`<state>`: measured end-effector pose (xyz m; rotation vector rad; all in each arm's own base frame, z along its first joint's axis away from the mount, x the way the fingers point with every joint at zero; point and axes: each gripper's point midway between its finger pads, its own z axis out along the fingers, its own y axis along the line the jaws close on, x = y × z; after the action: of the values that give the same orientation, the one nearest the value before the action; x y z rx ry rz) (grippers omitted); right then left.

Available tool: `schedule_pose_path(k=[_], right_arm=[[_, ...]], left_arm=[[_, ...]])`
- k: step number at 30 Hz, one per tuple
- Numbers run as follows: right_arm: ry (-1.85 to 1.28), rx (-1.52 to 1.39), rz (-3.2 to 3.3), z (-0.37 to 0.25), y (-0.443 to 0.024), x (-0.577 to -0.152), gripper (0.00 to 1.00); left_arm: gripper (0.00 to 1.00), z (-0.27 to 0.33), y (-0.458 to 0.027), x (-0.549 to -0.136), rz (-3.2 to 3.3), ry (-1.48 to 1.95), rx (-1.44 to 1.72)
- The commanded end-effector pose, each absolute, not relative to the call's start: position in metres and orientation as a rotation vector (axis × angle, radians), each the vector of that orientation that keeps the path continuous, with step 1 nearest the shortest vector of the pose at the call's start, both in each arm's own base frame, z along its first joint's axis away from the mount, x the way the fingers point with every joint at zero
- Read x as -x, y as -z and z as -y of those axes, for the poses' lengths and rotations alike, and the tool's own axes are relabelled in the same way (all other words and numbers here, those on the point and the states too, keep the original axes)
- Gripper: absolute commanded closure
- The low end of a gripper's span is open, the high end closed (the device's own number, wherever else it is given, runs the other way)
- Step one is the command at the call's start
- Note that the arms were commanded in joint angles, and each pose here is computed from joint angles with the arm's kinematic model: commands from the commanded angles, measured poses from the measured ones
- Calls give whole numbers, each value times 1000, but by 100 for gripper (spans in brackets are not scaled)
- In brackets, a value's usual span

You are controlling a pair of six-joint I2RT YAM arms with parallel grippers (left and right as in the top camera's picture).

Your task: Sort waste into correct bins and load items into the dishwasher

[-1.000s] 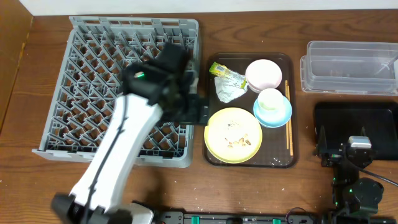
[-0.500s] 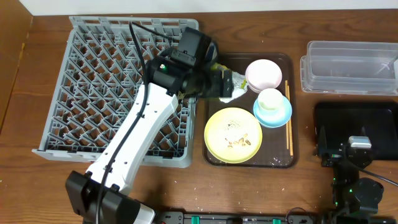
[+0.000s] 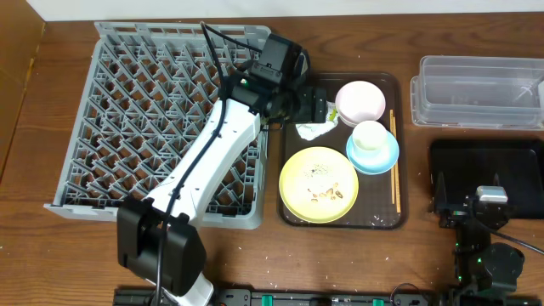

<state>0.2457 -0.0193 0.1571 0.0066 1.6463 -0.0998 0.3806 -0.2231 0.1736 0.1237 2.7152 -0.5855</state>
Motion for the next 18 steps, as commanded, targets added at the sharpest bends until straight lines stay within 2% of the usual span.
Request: schedule_pose_path(k=[1, 5, 10, 12, 18], right_arm=[[115, -3, -1647, 21, -157, -245, 1], [115, -3, -1647, 21, -157, -245, 1], [115, -3, -1647, 21, -157, -245, 1], [115, -3, -1647, 21, -157, -245, 1], [115, -3, -1647, 21, -157, -245, 1]], left_arm=[[10, 195, -219, -383, -2628, 591, -62], [10, 112, -261, -374, -2549, 406, 159], [9, -6, -300, -328, -2437, 135, 512], [0, -42, -312, -303, -2383, 88, 653], [0, -105, -329, -240, -2250, -30, 964]])
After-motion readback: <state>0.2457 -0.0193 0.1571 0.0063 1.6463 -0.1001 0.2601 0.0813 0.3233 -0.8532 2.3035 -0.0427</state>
